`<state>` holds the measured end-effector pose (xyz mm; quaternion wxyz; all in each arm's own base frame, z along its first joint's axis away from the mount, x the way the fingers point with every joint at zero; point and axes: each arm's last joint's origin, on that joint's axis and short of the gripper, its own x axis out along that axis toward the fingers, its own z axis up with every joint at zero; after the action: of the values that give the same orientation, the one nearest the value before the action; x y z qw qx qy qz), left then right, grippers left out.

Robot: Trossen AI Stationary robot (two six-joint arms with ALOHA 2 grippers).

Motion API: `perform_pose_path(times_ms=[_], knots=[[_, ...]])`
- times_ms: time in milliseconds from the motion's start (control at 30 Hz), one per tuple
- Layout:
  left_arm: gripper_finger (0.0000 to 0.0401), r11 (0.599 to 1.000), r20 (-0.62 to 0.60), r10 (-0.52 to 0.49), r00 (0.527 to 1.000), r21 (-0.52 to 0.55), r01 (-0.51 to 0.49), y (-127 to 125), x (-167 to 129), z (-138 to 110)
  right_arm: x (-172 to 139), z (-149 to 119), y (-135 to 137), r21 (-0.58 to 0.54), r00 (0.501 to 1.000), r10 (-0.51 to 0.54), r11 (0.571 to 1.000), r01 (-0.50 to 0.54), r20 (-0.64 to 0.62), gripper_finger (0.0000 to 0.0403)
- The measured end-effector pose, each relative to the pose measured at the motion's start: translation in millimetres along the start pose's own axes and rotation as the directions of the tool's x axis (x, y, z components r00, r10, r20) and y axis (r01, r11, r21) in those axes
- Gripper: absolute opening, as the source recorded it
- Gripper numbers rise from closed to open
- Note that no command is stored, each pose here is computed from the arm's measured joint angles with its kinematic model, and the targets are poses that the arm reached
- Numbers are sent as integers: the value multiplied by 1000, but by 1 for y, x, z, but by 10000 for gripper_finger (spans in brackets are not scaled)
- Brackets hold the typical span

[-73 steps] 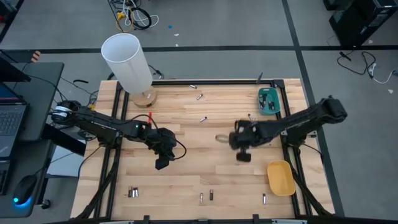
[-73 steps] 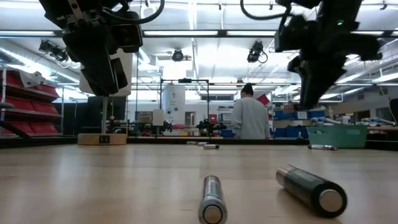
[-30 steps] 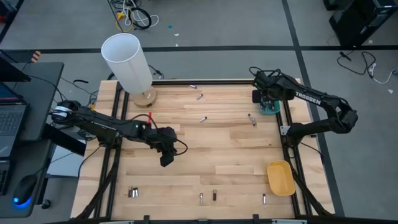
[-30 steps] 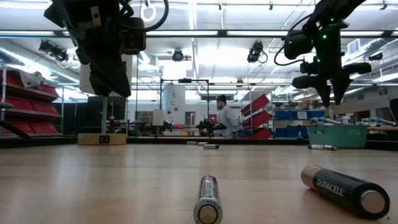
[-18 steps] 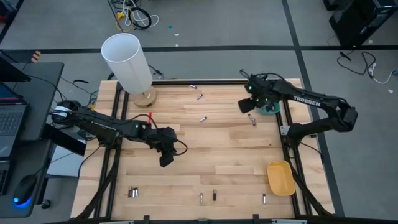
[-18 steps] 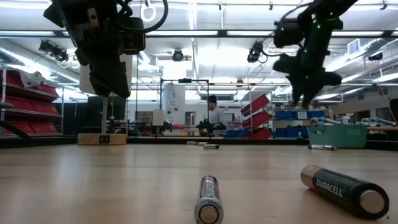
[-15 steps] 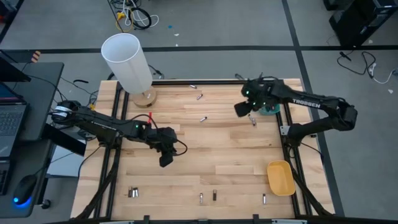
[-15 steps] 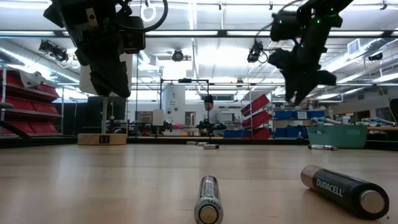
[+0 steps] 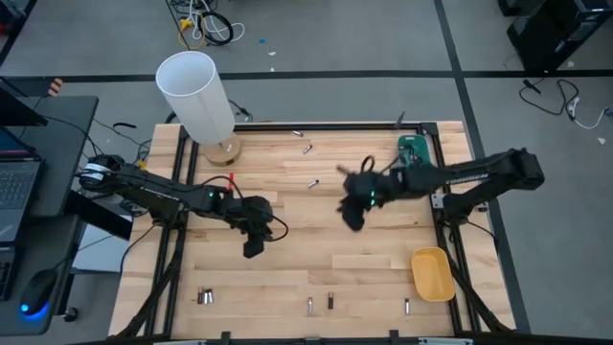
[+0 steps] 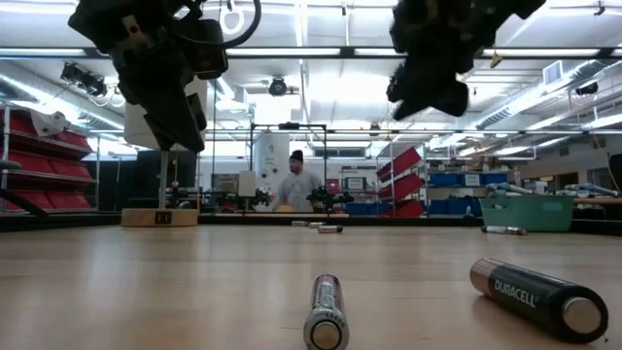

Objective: Sort batteries
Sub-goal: Put the black battery into the blue bin

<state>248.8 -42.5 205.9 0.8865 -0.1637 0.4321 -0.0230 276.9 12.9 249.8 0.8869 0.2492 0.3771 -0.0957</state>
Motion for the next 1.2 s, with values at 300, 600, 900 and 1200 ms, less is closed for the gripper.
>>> perform_pose_path(times_ms=[300, 600, 900, 1200], knots=[[94, 997, -27, -15, 1000, 73, 17, 0, 0, -2, 54, -39, 67, -447, 975, 218, 870, -210, -34, 130], [94, 997, -72, -17, 997, 78, 23, 1, 0, -6, 89, -66, 102, -689, 923, 277, 615, -383, -266, 130], [94, 999, -77, -15, 997, 46, 19, 1, 0, -6, 110, -81, 123, -840, 874, 194, 248, -482, -445, 131], [94, 1000, -70, 0, 998, 22, 2, 2, 0, -6, 114, -94, 128, -855, 843, 153, -28, -518, -516, 132]])
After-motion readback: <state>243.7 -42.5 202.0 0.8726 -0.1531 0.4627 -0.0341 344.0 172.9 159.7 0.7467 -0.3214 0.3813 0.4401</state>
